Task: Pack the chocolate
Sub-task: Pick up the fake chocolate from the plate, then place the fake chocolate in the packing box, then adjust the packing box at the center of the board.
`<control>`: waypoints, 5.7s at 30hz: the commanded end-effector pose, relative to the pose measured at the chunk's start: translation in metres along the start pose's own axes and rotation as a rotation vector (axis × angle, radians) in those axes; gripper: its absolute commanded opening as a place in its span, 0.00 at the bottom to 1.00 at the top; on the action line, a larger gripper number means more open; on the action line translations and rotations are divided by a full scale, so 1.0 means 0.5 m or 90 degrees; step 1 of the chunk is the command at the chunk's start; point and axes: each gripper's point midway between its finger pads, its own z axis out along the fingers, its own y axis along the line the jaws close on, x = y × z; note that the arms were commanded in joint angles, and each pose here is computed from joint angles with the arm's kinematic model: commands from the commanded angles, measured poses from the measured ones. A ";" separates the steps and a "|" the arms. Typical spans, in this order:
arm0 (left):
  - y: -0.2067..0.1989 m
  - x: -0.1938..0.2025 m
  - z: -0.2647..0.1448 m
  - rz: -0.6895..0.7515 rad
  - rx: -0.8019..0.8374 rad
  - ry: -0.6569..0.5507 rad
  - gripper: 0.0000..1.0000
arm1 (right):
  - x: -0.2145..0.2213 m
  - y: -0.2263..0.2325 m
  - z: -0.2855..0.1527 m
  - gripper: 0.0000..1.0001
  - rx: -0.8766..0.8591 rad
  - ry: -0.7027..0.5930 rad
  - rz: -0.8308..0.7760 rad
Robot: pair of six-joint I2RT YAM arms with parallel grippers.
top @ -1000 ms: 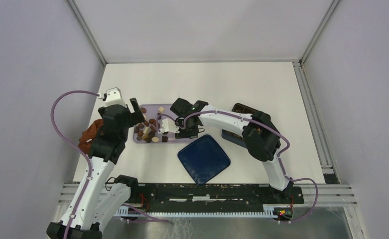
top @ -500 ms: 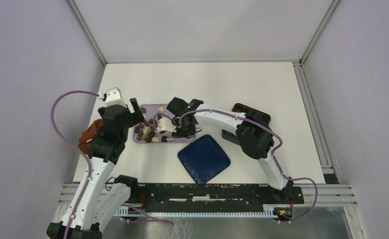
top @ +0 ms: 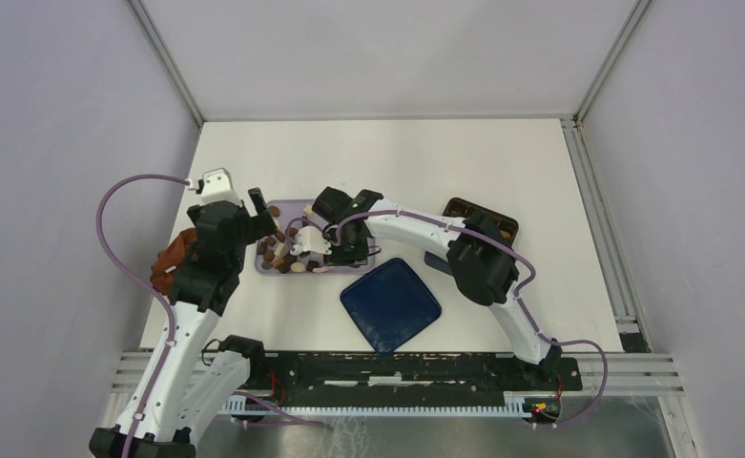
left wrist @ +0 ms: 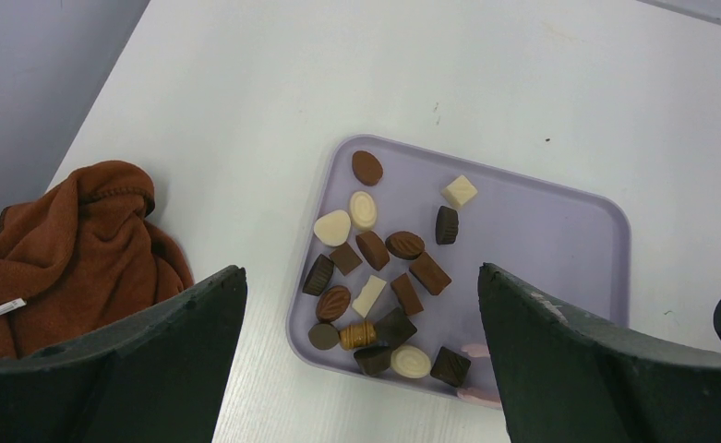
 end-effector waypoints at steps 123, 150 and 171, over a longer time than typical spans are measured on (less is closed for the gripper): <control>-0.759 0.282 0.000 0.069 0.526 0.258 0.54 | 0.620 0.094 -0.402 0.14 0.188 -0.237 0.450; -0.838 0.422 0.074 0.189 0.478 0.351 0.07 | 0.644 0.102 -0.401 0.14 0.176 -0.243 0.464; -0.759 0.102 0.042 0.136 0.324 -0.102 0.02 | 0.602 0.096 -0.459 0.15 0.182 -0.279 0.421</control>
